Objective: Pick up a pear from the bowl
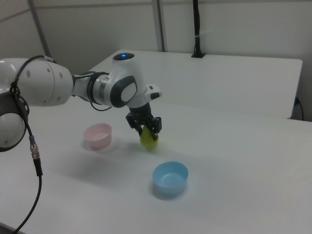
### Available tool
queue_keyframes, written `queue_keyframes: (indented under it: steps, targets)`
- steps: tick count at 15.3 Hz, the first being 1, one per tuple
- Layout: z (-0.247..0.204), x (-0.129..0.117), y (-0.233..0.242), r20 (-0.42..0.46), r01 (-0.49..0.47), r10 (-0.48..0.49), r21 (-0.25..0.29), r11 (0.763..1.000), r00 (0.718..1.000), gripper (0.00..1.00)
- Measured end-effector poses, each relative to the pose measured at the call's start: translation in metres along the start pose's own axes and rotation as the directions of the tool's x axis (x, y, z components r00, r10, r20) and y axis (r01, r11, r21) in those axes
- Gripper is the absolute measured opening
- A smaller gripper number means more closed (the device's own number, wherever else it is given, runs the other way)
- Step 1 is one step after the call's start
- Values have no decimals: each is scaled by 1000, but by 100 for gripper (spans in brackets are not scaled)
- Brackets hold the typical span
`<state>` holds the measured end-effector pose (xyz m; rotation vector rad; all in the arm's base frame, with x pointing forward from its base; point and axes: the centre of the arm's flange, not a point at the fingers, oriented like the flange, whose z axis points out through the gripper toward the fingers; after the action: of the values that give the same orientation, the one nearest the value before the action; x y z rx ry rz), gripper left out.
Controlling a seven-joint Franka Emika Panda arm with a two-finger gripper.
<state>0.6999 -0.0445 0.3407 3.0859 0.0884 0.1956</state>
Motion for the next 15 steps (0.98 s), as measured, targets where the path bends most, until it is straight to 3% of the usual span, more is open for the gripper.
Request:
queue_keyframes:
  steps: [5, 9, 15]
  targets:
    - [4, 1, 0, 1, 2, -2, -1, 1000, 1000, 69]
    - [-26, 3, 1, -21, 0, 0, -3, 1000, 1000, 99]
    - [-131, -23, -10, 53, 10, -10, 10, 1000, 999, 100]
